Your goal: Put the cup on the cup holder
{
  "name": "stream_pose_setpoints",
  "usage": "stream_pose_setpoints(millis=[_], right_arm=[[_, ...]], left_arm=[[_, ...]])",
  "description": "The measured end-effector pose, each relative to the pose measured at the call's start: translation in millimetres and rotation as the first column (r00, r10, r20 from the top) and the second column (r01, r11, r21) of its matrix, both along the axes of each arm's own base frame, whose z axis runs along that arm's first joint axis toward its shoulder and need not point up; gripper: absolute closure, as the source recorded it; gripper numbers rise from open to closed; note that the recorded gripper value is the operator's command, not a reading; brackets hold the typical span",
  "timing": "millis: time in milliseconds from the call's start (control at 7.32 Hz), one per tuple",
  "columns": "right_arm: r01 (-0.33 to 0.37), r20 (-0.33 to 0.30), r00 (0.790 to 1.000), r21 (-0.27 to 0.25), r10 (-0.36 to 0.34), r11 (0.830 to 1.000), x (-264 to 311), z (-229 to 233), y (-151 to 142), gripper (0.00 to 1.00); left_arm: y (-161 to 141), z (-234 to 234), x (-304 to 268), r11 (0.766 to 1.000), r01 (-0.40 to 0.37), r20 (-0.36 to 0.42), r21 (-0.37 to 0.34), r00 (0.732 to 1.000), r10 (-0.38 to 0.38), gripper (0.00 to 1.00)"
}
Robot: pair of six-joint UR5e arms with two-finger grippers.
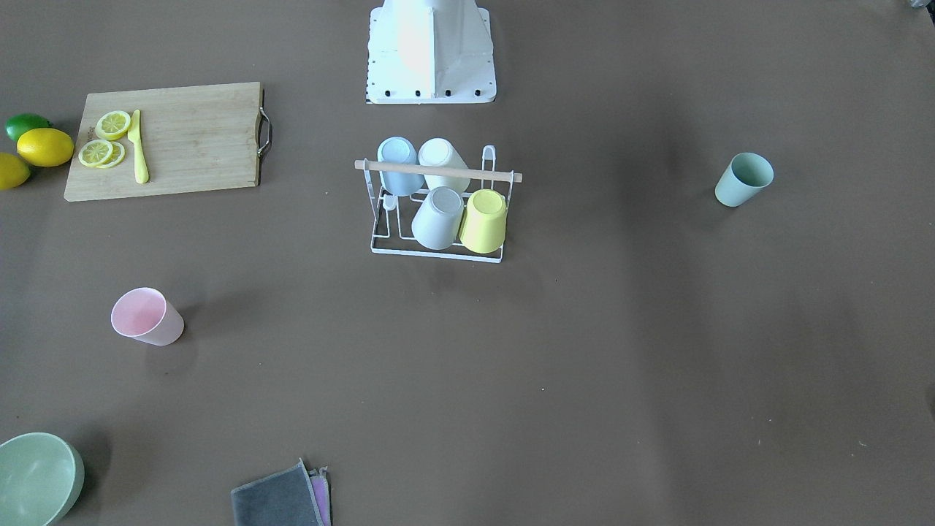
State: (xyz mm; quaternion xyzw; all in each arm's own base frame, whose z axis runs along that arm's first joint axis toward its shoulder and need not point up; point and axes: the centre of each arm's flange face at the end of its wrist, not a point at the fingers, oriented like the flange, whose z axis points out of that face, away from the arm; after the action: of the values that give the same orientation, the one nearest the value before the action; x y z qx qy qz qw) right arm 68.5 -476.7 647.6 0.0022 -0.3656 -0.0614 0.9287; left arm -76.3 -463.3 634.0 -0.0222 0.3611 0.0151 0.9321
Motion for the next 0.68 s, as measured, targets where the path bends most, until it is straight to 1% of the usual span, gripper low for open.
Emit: stream_pose_setpoints(millis=[273, 410, 683], right_arm=[[0.004, -0.001, 1.0, 0.021, -0.004, 1.0, -2, -7, -6, 0.0], [0.005, 0.0, 1.0, 0.041, -0.005, 0.999, -7, -18, -14, 0.0], [-0.01, 0.001, 1.0, 0.051, 0.01, 0.999, -38, -56, -29, 0.0]], left_arm=[[7, 3, -1, 1.0, 0.001, 0.001, -0.007, 1.0, -0.001, 0.01], [10, 4, -1, 1.0, 0.003, 0.001, -0.01, 1.0, -0.003, 0.01], [12, 2, -3, 1.0, 0.006, 0.0, -0.006, 1.0, -0.006, 0.01]])
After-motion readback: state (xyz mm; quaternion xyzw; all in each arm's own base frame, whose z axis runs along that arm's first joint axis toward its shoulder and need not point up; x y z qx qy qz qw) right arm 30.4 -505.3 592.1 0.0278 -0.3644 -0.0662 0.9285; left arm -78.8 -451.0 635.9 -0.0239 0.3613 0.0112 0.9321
